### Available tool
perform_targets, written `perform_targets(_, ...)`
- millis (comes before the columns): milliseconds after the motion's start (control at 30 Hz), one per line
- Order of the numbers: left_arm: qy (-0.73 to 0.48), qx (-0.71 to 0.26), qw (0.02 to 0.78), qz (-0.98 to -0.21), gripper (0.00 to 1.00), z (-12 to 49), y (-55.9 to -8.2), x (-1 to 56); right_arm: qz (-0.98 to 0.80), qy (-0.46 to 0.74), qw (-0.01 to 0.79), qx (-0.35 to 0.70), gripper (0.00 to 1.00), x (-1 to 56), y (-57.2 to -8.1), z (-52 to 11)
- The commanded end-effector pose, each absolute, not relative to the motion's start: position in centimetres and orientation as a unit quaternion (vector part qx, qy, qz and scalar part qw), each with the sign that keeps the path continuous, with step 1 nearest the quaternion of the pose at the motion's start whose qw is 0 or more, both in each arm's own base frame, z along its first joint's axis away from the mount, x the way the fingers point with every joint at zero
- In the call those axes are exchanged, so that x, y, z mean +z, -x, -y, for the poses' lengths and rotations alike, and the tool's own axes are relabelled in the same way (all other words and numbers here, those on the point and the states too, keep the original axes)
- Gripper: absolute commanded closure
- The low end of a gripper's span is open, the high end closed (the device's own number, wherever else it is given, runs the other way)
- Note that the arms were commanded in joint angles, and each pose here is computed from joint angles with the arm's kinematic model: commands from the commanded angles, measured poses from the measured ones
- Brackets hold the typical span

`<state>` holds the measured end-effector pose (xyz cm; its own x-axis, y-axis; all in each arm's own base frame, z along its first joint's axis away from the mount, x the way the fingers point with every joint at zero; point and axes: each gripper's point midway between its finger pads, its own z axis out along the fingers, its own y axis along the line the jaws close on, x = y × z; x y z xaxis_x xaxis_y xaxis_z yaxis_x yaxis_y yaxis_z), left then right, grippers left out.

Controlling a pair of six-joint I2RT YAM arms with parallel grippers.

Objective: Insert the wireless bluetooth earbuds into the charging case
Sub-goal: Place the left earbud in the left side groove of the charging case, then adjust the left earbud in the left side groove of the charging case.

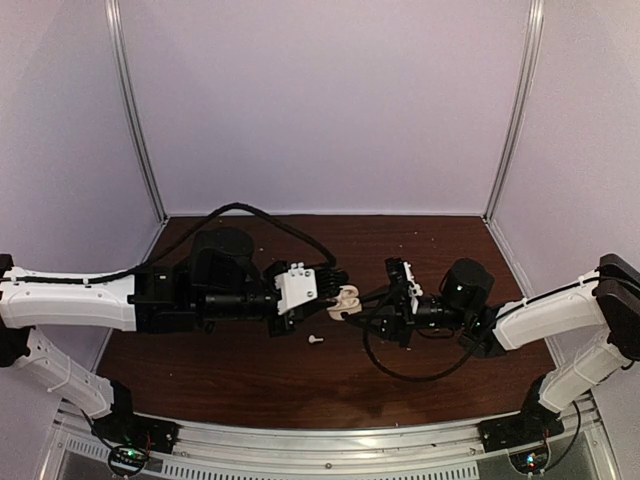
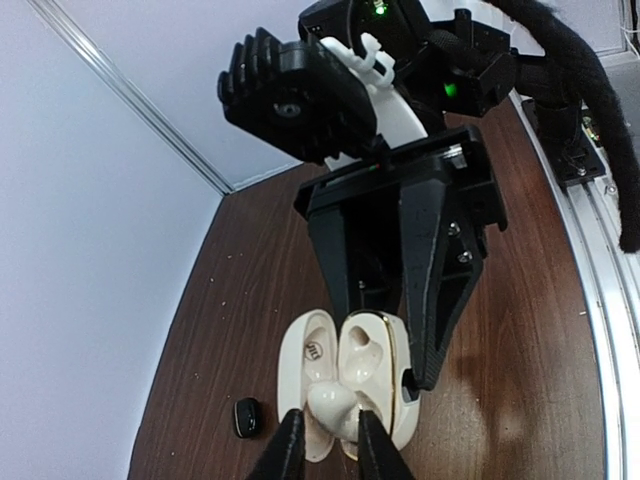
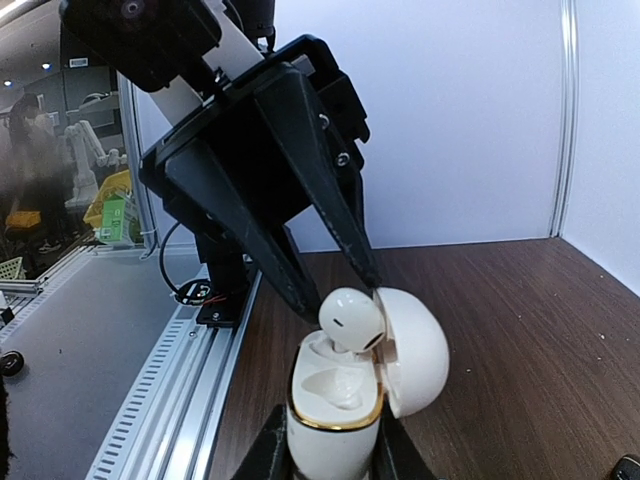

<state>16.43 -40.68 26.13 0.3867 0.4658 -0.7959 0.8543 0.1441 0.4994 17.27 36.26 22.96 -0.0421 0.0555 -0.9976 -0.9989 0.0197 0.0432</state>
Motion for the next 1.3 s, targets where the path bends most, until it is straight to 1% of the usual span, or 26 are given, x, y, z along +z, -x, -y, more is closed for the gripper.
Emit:
perform_targets(0,-0.636,-0.203,0.534,-0.518,0.79,40.2,-15.0,26.2,-0.451,0.469,0.552,0.522,1.00,26.3,-16.5,-35.7)
perform_targets(200,-0.627,-0.194,0.542,-0.525,0.78,39.5,-15.2,26.4,-0.455,0.471,0.555,0.513,1.00,26.2,-16.7,-35.6)
perform_targets(300,-0.618,-0.202,0.552,-0.522,0.72,39.1,-15.1,27.2,-0.466,0.474,0.561,0.493,1.00,25.7,-17.2,-35.6)
perform_targets(467,-0.591,-0.216,0.584,-0.513,0.65,38.2,-14.9,28.8,-0.501,0.481,0.594,0.407,1.00,24.4,-19.1,-35.5)
perform_targets(567,-0.582,-0.220,0.592,-0.513,0.65,38.0,-14.9,29.1,-0.508,0.472,0.624,0.360,1.00,24.6,-20.1,-35.0)
perform_targets(733,-0.567,-0.225,0.596,-0.522,0.66,38.0,-15.7,29.1,-0.524,0.486,0.638,0.286,1.00,23.8,-20.9,-35.0)
perform_targets(933,-0.546,-0.230,0.603,-0.534,0.67,38.0,-16.9,29.6,-0.545,0.503,0.623,0.247,1.00,22.9,-21.6,-35.4)
perform_targets(1067,-0.514,-0.215,0.605,-0.569,0.69,38.3,-19.1,29.6,-0.546,0.497,0.626,0.251,1.00,23.5,-21.6,-35.5)
perform_targets(1100,-0.507,-0.217,0.601,-0.578,0.66,38.6,-19.4,29.5,-0.546,0.492,0.627,0.255,1.00,23.6,-21.5,-35.5)
perform_targets(1200,-0.474,-0.219,0.598,-0.608,0.48,39.2,-20.7,29.3,-0.548,0.488,0.624,0.270,1.00,23.6,-21.3,-35.7)
perform_targets(1267,-0.460,-0.228,0.600,-0.614,0.42,39.5,-21.0,29.4,-0.542,0.486,0.625,0.282,1.00,23.9,-21.0,-35.8)
